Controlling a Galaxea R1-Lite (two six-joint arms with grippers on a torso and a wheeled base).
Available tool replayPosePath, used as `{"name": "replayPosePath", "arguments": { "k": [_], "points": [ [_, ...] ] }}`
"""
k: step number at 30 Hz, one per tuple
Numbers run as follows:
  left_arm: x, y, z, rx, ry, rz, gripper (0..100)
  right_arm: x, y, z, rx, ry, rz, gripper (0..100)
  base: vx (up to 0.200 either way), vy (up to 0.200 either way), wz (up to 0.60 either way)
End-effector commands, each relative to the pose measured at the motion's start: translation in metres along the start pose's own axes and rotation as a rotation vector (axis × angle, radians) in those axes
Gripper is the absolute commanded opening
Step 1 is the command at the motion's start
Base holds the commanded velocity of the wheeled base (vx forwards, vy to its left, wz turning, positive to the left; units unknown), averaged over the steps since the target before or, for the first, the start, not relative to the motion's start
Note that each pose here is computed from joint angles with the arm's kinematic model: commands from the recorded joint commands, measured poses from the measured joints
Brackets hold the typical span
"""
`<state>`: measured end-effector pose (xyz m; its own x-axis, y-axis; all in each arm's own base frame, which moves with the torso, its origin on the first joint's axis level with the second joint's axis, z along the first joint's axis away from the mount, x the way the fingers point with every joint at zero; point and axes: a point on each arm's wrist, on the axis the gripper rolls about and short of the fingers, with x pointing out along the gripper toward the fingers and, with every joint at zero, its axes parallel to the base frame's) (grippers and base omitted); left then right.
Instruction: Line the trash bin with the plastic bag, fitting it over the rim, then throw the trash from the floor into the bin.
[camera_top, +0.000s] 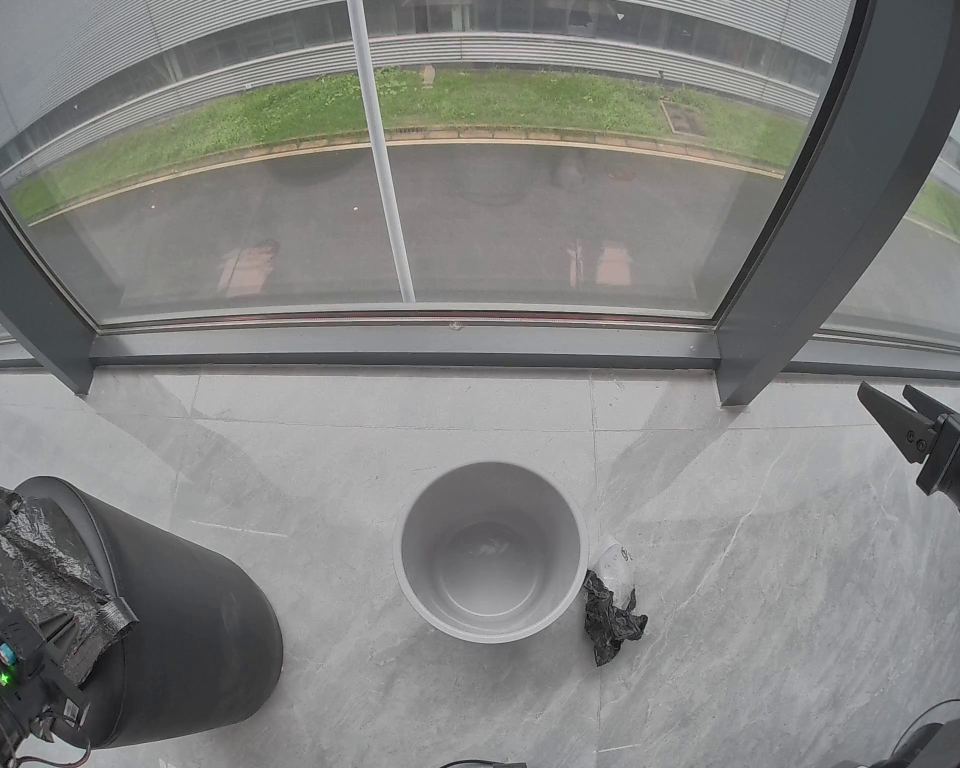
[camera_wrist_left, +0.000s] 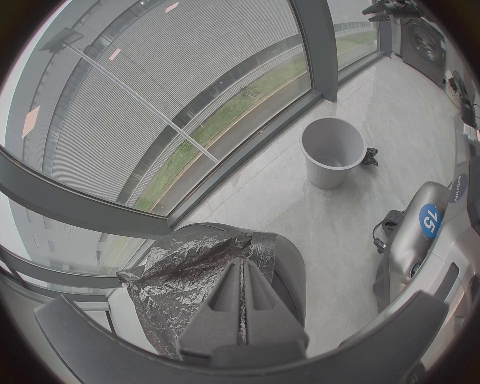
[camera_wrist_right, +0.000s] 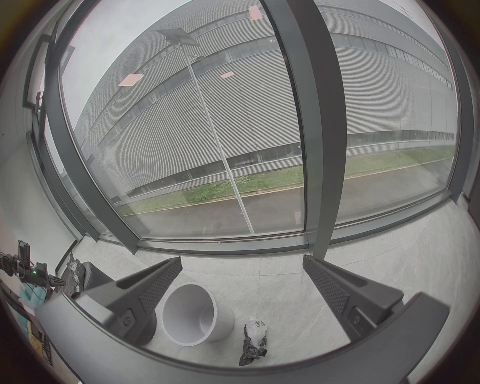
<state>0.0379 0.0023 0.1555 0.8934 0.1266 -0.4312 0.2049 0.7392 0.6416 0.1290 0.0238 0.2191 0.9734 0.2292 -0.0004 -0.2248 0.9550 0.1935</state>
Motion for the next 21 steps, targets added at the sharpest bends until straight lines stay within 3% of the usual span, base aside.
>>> {"name": "replayPosePath", "arguments": {
  "k": [1,17,18,21],
  "points": [
    [0.006,-0.001,0.000,0.004,0.029,-0.028,0,0.002,0.000,0.000,0.010,0.007,0.005,100,0.000,0.000,0.00],
    [-0.001,-0.008,-0.009,-0.020,-0.002,-0.019,0,0.002,0.000,-0.001,0.010,0.011,0.009,100,0.000,0.000,0.00],
    [-0.001,-0.008,-0.009,-0.020,0.000,-0.020,100,0.002,0.001,-0.001,0.010,0.011,0.011,100,0.000,0.000,0.00],
    [0.001,-0.010,-0.010,-0.016,0.008,-0.029,100,0.002,0.001,-0.002,0.011,0.011,0.011,100,0.000,0.000,0.00]
  ]
}}
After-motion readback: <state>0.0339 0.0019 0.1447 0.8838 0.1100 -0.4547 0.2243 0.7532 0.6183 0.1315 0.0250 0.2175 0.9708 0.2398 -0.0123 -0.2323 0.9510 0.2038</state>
